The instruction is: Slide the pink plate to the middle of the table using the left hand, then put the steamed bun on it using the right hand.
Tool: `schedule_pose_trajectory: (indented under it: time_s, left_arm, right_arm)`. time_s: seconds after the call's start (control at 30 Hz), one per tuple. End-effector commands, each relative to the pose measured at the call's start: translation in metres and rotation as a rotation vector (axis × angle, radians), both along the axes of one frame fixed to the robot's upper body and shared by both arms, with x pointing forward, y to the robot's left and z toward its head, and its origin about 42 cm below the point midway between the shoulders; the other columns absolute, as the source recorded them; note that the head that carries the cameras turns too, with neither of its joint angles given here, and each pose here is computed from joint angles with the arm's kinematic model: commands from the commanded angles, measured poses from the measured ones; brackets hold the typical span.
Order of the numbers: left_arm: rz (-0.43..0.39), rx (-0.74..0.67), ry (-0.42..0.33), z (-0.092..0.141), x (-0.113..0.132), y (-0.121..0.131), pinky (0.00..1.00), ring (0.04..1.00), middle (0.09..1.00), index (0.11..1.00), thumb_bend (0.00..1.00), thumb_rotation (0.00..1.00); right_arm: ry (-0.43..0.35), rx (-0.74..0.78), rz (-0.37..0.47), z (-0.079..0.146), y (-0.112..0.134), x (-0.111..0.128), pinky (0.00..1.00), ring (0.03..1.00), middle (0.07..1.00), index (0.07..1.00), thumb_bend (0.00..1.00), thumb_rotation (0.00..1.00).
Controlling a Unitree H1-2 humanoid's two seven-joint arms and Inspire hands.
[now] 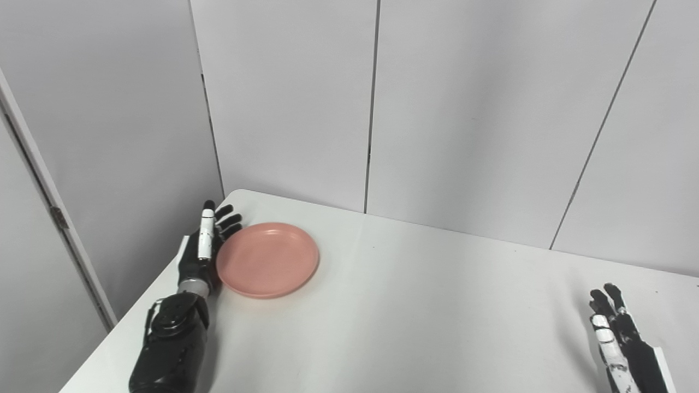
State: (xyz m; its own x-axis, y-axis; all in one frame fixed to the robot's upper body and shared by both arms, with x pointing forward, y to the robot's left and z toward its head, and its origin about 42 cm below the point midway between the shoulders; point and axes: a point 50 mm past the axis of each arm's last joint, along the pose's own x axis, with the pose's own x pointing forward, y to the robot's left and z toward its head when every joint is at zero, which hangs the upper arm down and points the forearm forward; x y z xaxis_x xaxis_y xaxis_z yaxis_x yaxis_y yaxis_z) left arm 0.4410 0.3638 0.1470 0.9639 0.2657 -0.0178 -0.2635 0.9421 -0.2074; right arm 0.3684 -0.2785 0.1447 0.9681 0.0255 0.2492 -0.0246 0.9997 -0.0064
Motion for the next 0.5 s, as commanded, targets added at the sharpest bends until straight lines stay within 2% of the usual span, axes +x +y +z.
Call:
schedule_pose_trajectory:
  time_s: [0.0, 0.17, 0.47]
  left_arm:
    - [-0.049, -0.026, -0.050, 0.013, 0.014, -0.010, 0.79, 0.783, 0.761, 0.752, 0.79, 0.99]
    - [-0.099, -0.057, -0.059, 0.010, 0.019, -0.022, 0.77, 0.773, 0.758, 0.748, 0.80, 0.98]
    - [-0.178, -0.049, -0.077, 0.006, 0.024, -0.049, 0.80, 0.789, 0.770, 0.751, 0.80, 0.98]
  right_arm:
    - [-0.036, 0.000, -0.007, -0.001, -0.004, -0.001, 0.96, 0.936, 0.922, 0.943, 0.66, 0.69]
    - [-0.039, -0.003, -0.011, -0.002, -0.007, 0.000, 0.96, 0.929, 0.918, 0.938, 0.68, 0.69]
    - [-0.035, 0.004, -0.021, -0.002, -0.008, 0.000, 0.96, 0.930, 0.913, 0.934, 0.67, 0.69]
